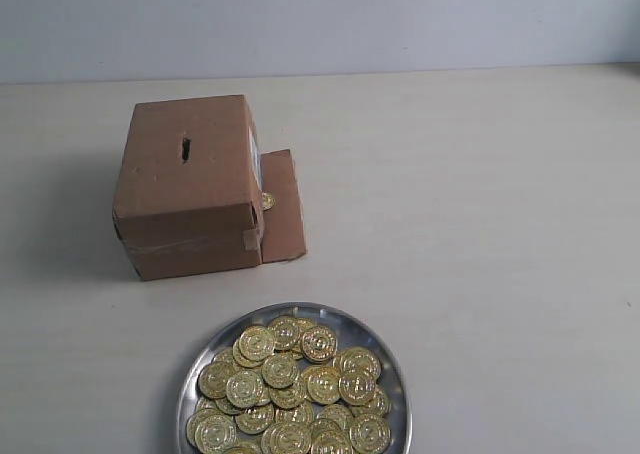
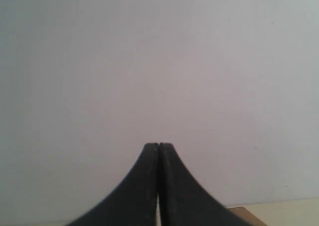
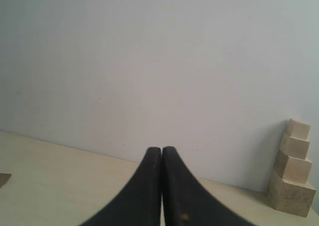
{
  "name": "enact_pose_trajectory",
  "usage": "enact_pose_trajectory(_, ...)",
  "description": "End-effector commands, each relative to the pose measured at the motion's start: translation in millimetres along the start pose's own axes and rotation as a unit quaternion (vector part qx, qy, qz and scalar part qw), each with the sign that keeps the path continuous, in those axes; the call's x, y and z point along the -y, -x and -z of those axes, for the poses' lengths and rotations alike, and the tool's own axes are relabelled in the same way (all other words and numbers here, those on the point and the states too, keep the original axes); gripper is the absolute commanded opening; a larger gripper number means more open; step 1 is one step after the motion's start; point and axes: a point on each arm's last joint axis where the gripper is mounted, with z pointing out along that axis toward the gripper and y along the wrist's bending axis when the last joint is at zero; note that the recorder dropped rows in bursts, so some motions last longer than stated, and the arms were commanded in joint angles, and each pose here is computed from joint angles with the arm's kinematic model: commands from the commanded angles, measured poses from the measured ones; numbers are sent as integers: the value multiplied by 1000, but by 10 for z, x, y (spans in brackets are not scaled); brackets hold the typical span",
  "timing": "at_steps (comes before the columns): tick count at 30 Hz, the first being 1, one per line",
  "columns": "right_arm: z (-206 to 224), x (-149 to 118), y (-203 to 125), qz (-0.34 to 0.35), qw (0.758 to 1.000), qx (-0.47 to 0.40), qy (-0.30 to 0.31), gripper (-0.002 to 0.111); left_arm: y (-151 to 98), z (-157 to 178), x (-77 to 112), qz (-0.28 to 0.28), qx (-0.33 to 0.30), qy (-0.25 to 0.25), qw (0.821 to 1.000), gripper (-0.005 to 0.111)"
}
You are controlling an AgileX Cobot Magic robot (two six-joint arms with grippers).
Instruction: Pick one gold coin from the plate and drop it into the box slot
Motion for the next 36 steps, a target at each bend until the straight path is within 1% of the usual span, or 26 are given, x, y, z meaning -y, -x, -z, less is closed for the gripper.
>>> enact_pose_trajectory(1,3,-2,-19,6,1000,-5,-1,0,-9,4,1,-3,-2,-1,1000,0)
enact_pose_trajectory(15,3,-2,-20,-1,1000,-5,-1,0,-9,4,1,-2,-2,-1,1000,0)
enact_pose_trajectory(16,3,-2,-20,-8,1000,-5,-2,0,-8,4,-5,10,-2,3,1000,0)
enact_pose_trajectory(17,3,-1,-20,-11,1000,-5,-2,0,-3,4,-17,37,2,9,999,0)
enact_pose_trajectory(18,3,-1,-20,-12,1000,-5,-2,0,2,4,-32,70,6,17,997,0)
enact_pose_trajectory(20,3,-1,-20,-12,1000,-5,-2,0,11,7,-74,160,15,39,986,0)
enact_pose_trajectory(21,3,-1,-20,-12,1000,-5,-2,0,12,8,-85,181,18,44,982,0)
enact_pose_trajectory(22,3,-1,-20,-12,1000,-5,-2,0,7,8,-89,190,16,47,981,0)
enact_pose_trajectory(24,3,-1,-20,-12,1000,-5,-2,0,-25,9,-92,192,-1,52,980,0)
enact_pose_trajectory(28,3,-1,-20,-12,1000,-5,-2,0,-158,23,-103,204,-71,73,974,0)
enact_pose_trajectory(34,3,-1,-20,-12,1000,-5,-2,0,-394,99,-108,209,-201,107,951,0)
enact_pose_trajectory(36,3,-1,-20,-12,1000,-5,-2,0,-440,122,-105,215,-227,113,943,0)
